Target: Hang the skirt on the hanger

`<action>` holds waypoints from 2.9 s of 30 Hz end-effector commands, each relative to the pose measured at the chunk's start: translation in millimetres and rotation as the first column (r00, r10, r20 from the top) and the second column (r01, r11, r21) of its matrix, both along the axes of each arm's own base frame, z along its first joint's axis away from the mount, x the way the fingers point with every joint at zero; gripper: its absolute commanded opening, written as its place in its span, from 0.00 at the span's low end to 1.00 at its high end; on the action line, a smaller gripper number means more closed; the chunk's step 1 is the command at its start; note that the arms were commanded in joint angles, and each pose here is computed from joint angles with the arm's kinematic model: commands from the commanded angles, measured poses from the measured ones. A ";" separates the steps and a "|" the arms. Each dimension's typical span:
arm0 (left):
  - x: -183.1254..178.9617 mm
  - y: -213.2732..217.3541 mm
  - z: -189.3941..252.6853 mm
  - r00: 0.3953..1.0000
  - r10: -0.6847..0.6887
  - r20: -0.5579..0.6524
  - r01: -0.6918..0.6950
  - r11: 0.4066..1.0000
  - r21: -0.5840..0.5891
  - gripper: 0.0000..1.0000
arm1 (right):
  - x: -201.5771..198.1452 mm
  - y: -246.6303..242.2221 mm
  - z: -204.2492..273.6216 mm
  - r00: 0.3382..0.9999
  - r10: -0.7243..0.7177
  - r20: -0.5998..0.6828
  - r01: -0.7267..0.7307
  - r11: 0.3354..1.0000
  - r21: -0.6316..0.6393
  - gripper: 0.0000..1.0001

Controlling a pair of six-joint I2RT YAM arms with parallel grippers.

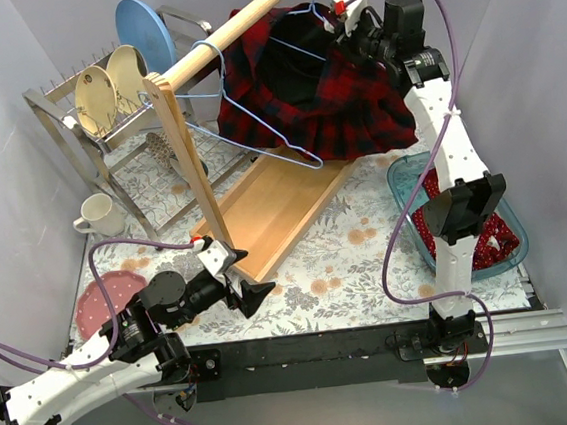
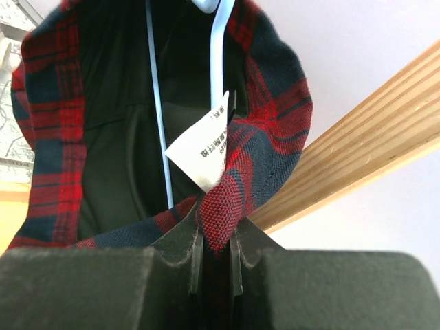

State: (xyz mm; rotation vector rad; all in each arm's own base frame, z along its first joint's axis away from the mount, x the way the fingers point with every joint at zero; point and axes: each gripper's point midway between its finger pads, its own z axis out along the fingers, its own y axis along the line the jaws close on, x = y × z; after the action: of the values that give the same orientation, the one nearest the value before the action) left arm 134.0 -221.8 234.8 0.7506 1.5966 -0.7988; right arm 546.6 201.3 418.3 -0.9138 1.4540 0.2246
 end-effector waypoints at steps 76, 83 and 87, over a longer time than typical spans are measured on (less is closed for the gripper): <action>-7.8 16.9 31.5 1.000 0.025 0.015 -0.022 0.990 -0.141 0.98 | -293.5 -309.3 -366.3 0.465 -0.598 -0.653 0.240 0.795 -0.557 0.05; -7.0 15.7 30.6 1.000 0.026 0.009 -0.025 0.990 -0.136 0.98 | -269.4 -299.1 -268.4 0.645 -0.563 -0.518 0.309 0.811 -0.497 0.01; -7.0 16.2 31.7 1.000 0.028 0.009 -0.026 0.990 -0.142 0.98 | -256.0 -283.5 -162.4 0.775 -0.528 -0.347 0.379 0.828 -0.413 0.01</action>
State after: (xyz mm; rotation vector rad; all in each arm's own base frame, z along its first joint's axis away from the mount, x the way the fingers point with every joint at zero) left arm 125.1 -207.8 257.9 0.6484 1.5308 -0.8824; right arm 272.6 -102.1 144.0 -0.7224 2.4578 -0.1453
